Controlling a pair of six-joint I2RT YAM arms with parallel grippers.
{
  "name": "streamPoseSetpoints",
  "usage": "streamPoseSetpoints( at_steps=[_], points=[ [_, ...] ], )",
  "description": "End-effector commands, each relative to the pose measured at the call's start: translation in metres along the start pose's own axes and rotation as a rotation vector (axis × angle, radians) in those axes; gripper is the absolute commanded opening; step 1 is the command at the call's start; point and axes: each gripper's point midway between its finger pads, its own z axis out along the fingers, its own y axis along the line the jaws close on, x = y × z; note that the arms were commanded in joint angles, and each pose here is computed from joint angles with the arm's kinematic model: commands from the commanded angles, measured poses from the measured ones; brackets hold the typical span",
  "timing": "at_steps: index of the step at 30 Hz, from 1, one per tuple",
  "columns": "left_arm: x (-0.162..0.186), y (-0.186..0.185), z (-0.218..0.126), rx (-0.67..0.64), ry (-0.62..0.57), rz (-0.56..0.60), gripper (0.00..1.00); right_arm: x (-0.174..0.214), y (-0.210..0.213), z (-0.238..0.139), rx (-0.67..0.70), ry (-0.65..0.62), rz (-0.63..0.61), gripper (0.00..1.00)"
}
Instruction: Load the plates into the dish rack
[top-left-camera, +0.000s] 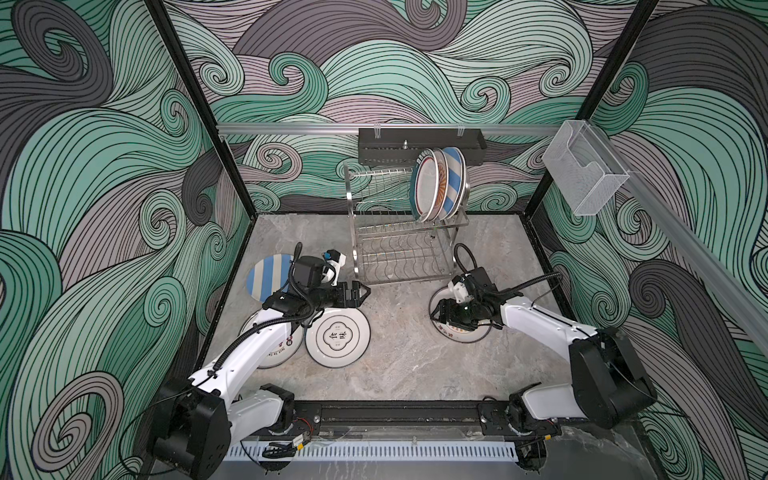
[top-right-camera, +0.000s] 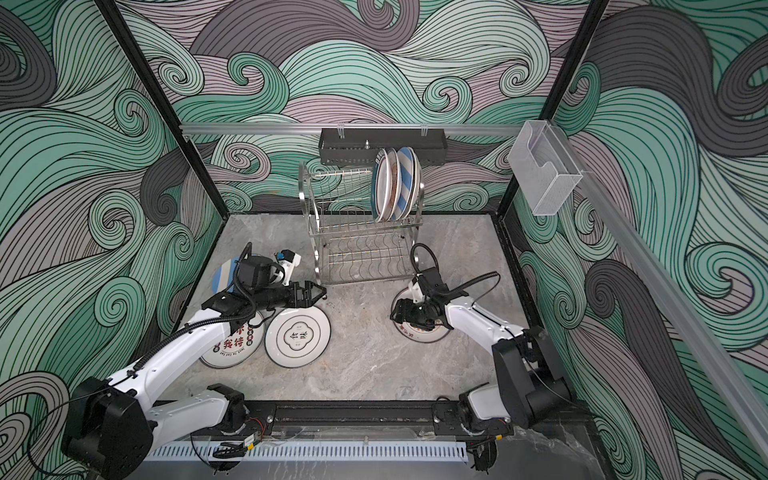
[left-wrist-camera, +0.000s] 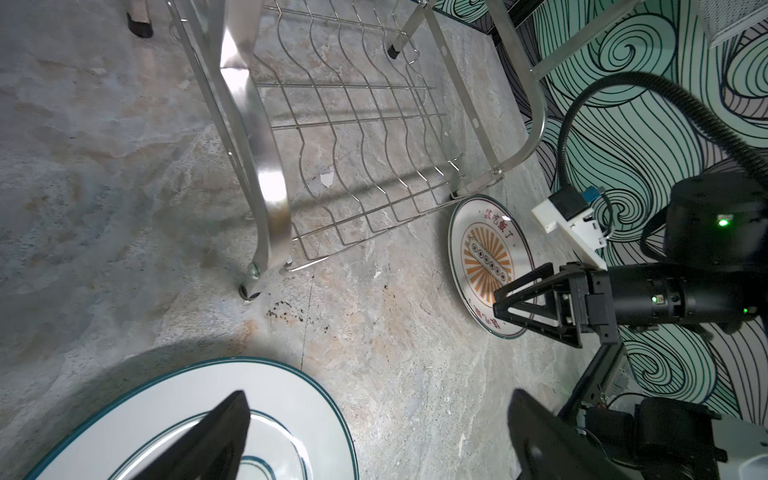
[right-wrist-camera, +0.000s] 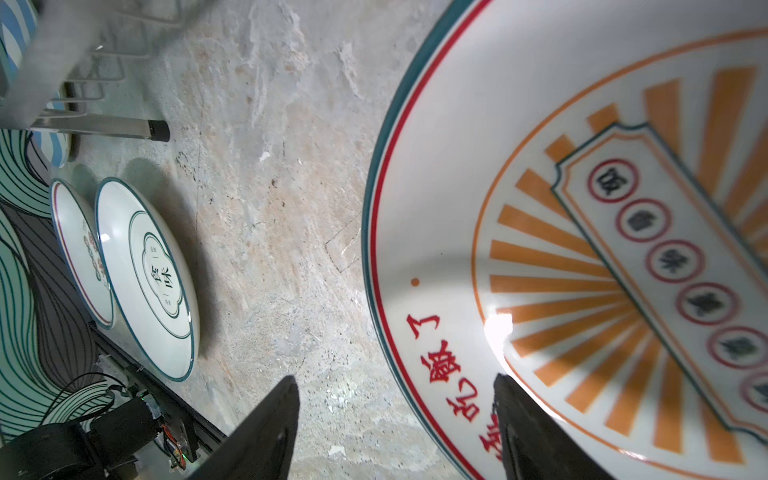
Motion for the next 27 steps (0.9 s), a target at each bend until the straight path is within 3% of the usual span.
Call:
streamPoseSetpoints(
  at_steps=[1, 7, 16, 20, 27],
  points=[
    [-0.01, -0.016, -0.007, 0.069, -0.022, 0.014, 0.99, -0.025, -0.027, -0.035, 0.105, -0.093, -0.007, 0.75],
    [-0.005, -0.018, -0.011, 0.086, -0.032, 0.022, 0.99, -0.064, -0.099, -0.082, 0.259, -0.262, 0.08, 0.81],
    [0.003, -0.027, -0.006, 0.129, -0.006, 0.01, 0.99, -0.1, -0.117, -0.059, 0.174, -0.191, 0.125, 0.88],
    [0.004, -0.029, -0.007, 0.133, -0.007, 0.016, 0.99, -0.101, -0.134, -0.05, 0.244, -0.144, 0.119, 0.88],
    [0.0, -0.032, -0.006, 0.136, 0.001, 0.032, 0.99, -0.099, -0.128, -0.033, 0.158, -0.097, 0.126, 0.89]
  ],
)
